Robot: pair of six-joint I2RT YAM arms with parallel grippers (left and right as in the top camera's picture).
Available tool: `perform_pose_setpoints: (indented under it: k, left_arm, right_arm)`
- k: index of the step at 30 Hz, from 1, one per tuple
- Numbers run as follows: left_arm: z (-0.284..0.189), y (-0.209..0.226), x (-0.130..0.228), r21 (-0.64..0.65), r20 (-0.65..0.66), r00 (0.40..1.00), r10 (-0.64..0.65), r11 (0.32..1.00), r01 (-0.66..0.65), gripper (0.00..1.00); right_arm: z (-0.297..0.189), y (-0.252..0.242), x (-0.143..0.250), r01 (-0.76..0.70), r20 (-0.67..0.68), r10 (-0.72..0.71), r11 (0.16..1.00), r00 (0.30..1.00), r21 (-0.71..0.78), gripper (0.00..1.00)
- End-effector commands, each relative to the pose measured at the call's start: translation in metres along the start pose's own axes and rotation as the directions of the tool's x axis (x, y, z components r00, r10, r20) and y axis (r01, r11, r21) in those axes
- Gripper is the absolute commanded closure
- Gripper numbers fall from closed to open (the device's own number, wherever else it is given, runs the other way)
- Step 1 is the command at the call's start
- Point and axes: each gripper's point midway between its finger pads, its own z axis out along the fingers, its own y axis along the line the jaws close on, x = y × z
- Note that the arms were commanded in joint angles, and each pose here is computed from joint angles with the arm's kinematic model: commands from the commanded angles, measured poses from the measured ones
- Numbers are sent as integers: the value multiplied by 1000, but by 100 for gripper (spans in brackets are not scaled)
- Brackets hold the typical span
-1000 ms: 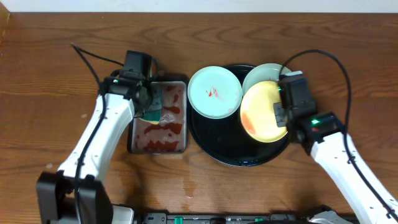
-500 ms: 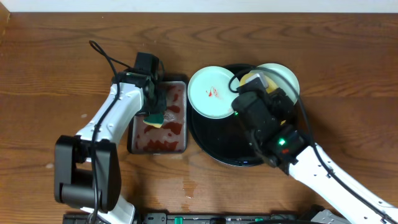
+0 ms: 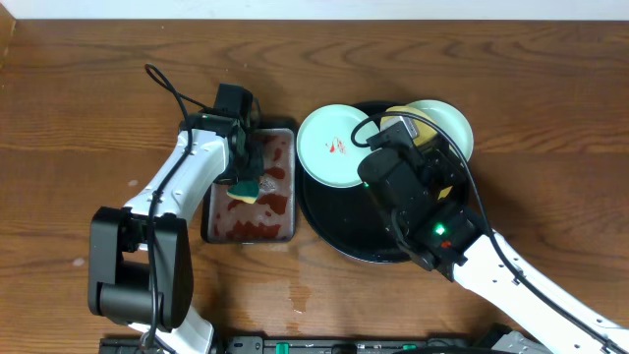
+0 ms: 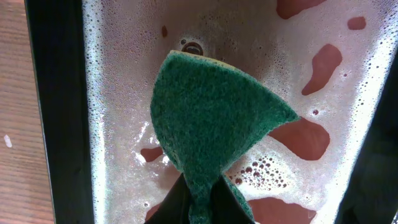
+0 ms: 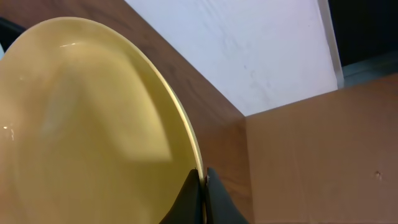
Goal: Clean dirty plates on tray and stack at the side
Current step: 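Lift the yellow plate with the right gripper and place it right of the tray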
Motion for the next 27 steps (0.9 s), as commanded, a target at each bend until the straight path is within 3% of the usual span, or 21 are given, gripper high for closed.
perform_pose_setpoints:
  k: [1,10,16,20,27]
  left_arm:
    - [3,2,3,-6,-12,1000,10,1000,-10,92]
    - [3,2,3,-6,-13,1000,10,1000,-10,93]
    - [3,3,5,-8,-20,1000,10,1000,-10,93]
    - [3,3,6,-9,-24,1000,10,1000,-10,93]
    - [3,3,6,-10,-27,1000,10,1000,-10,93]
  right_arm:
    - [-6,-15,-9,-34,17,34,999,999,40,99]
    - [-2,-19,-6,-68,8,68,997,998,48,99]
    - [25,-23,17,-339,-77,339,941,938,15,99]
    - [52,-7,52,-583,-256,550,809,795,-75,99]
    - [91,-25,135,-840,-483,773,527,411,129,99]
